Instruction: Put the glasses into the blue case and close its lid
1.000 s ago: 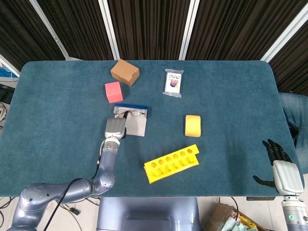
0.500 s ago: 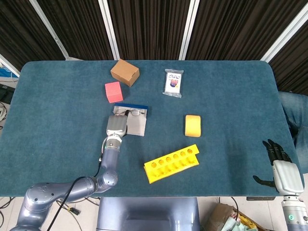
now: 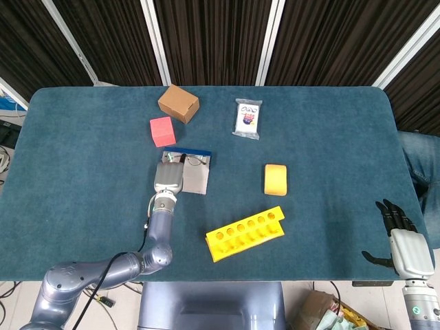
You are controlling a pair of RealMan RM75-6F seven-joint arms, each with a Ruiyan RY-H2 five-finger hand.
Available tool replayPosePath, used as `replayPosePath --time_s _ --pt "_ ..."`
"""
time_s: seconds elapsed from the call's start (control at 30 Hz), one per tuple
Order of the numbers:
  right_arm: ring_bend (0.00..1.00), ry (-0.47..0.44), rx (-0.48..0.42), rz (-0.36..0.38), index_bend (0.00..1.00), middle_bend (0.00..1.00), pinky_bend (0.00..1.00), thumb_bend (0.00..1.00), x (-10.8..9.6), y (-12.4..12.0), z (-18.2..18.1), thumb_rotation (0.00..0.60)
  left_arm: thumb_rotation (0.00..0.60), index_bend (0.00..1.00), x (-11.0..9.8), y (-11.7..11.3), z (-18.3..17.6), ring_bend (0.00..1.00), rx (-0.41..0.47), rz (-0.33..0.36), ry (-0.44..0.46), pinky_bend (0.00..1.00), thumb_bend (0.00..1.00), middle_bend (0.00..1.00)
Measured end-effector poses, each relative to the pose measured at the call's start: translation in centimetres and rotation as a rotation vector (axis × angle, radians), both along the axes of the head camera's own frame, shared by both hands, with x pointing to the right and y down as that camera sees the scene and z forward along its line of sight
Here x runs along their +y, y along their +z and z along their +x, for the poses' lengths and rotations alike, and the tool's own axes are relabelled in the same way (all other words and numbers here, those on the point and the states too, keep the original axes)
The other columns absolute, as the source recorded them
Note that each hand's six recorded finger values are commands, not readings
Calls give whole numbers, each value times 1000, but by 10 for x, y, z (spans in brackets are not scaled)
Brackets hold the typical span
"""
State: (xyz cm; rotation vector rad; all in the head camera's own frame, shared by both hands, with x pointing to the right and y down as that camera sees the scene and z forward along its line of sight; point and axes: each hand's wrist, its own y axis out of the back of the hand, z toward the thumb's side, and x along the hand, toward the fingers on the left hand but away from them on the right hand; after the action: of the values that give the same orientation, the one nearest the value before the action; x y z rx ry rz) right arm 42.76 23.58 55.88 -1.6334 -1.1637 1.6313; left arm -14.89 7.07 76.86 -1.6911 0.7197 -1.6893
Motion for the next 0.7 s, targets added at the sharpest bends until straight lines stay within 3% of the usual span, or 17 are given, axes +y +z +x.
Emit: replayPosePath --time_s 0.33,0.47,0.57,0.7 --pt "0 -1 1 3 0 0 176 0 -1 0 0 600 600 0 8 -6 6 791 28 -1 28 776 570 761" --pt "0 -1 0 5 0 0 176 0 -1 0 0 600 600 148 12 -18 5 766 54 15 50 776 473 710" --pt "0 -1 -3 5 0 0 176 0 0 -1 -1 600 600 159 17 -31 0 632 76 30 71 708 350 607" --pt "0 -4 -4 4 0 0 176 0 0 -1 -2 600 600 135 21 -46 -24 248 71 48 110 307 190 342"
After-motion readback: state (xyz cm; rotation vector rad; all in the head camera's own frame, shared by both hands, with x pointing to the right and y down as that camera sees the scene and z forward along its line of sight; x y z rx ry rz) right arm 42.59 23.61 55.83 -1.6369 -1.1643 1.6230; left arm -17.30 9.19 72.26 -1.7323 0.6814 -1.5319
